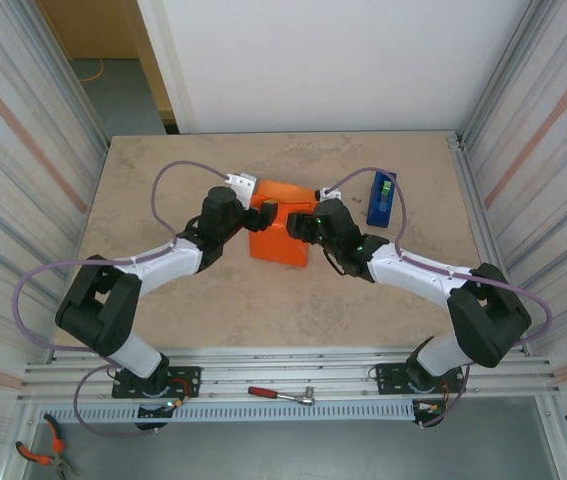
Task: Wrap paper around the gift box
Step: Fold the wrapping paper for the gift box.
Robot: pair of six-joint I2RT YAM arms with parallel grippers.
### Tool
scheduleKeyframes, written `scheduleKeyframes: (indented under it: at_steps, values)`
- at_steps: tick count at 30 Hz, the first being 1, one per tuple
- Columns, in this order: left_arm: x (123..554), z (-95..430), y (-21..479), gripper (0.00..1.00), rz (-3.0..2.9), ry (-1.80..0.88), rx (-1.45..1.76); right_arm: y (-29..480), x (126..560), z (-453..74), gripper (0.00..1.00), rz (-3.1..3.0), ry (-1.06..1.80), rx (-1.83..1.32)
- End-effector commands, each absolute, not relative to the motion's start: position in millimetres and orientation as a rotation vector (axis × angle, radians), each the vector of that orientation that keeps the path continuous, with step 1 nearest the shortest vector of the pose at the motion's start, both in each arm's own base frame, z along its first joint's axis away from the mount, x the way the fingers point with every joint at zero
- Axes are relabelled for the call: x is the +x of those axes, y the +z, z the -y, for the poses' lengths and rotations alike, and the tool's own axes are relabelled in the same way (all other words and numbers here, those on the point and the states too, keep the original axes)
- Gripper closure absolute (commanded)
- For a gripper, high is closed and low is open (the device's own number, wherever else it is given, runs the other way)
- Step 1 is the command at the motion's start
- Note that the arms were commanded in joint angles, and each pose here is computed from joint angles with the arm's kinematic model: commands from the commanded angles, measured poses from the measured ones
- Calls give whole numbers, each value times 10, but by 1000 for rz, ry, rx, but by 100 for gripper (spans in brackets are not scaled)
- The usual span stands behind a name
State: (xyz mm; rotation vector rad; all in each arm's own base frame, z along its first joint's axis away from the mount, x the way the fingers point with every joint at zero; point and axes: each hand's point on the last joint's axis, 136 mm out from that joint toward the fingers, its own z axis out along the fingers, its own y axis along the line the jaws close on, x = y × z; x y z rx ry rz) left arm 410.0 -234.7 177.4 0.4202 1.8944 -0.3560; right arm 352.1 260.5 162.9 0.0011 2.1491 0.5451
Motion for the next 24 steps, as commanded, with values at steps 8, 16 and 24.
scheduleKeyframes:
  at_steps: [8, 16, 24]
  values:
    - [3975, 2269, 1579, 27, -1929, -343, 431, 1659, 3630, -2468, 27, -2153, 373, -50]
    - [3948, 2316, 1537, 30, -1938, -358, 444, 1669, 3740, -2488, 31, -2095, 381, -21]
    - [3932, 2359, 1593, 48, -1927, -391, 448, 1494, 3713, -2563, 64, -2132, 368, -49]
